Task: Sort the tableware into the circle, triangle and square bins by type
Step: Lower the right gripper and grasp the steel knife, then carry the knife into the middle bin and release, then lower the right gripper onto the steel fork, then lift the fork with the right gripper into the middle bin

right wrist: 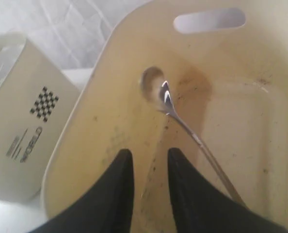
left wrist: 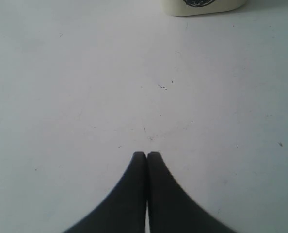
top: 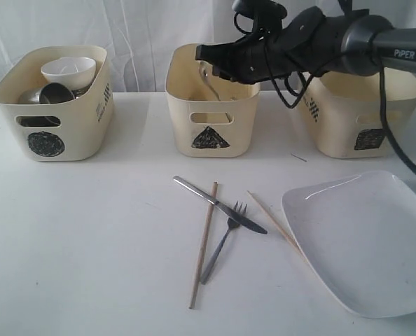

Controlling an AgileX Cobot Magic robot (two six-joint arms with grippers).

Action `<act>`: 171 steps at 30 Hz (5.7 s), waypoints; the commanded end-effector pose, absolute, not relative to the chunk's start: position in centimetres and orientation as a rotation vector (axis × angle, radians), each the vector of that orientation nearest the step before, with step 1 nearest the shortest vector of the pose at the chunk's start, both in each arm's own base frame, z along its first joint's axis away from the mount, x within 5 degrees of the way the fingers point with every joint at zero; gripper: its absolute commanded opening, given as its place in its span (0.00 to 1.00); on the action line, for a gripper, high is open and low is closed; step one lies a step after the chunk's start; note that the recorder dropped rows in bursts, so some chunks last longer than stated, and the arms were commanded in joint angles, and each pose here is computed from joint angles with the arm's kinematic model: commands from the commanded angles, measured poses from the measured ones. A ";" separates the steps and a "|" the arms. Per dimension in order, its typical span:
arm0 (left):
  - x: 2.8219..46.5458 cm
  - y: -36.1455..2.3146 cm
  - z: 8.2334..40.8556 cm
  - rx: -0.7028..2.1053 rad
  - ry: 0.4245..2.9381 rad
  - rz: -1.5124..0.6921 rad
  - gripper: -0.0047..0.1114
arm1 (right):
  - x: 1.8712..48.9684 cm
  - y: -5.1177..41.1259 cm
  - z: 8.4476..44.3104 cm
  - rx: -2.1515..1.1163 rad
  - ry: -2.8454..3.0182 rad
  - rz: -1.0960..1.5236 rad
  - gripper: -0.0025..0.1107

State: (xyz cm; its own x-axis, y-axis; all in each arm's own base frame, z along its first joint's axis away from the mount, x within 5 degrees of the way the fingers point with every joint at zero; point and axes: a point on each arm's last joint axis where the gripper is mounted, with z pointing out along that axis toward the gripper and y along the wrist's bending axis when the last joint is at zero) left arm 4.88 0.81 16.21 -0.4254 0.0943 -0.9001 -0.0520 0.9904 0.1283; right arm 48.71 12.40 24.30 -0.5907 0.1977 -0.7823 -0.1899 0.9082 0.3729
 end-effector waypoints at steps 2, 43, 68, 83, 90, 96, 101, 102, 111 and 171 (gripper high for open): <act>4.9 0.7 16.1 0.037 2.003 0.150 0.04 | 44.6 12.4 28.1 -0.364 2.329 0.485 0.24; 4.9 0.7 16.1 0.037 2.003 0.150 0.04 | 41.3 17.9 13.7 -1.106 2.881 0.081 0.51; 4.9 0.7 16.1 0.037 2.003 0.150 0.04 | 41.0 17.7 26.4 -0.984 2.614 0.082 0.02; 4.9 0.7 16.1 0.037 2.003 0.150 0.04 | 47.1 16.3 30.3 -0.374 2.079 0.286 0.02; 4.9 0.7 16.1 0.037 2.003 0.150 0.04 | 51.1 16.4 25.1 -0.269 1.873 0.242 0.02; 4.9 0.7 16.1 0.037 2.003 0.150 0.04 | 51.6 15.4 23.2 -0.234 1.962 0.254 0.22; 4.9 0.7 16.1 0.037 2.003 0.150 0.04 | 51.0 15.0 22.6 -0.262 2.086 0.263 0.28; 4.9 0.7 16.1 0.037 2.003 0.150 0.04 | 50.7 15.0 22.9 -0.273 2.113 0.268 0.28; 4.9 0.7 16.1 0.037 2.003 0.150 0.04 | 38.7 13.2 30.9 -0.583 2.754 0.248 0.02; 4.9 0.7 16.1 0.037 2.003 0.150 0.04 | 38.6 17.0 27.3 -0.549 2.652 0.629 0.02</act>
State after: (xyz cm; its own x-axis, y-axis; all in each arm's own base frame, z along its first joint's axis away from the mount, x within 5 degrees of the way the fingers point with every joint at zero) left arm 4.89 0.81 16.21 -0.4242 0.0965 -0.9004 -0.0510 0.9902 0.1301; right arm 37.81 17.42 22.76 -0.9090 -0.3167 -0.2710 -0.3969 0.8565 0.3301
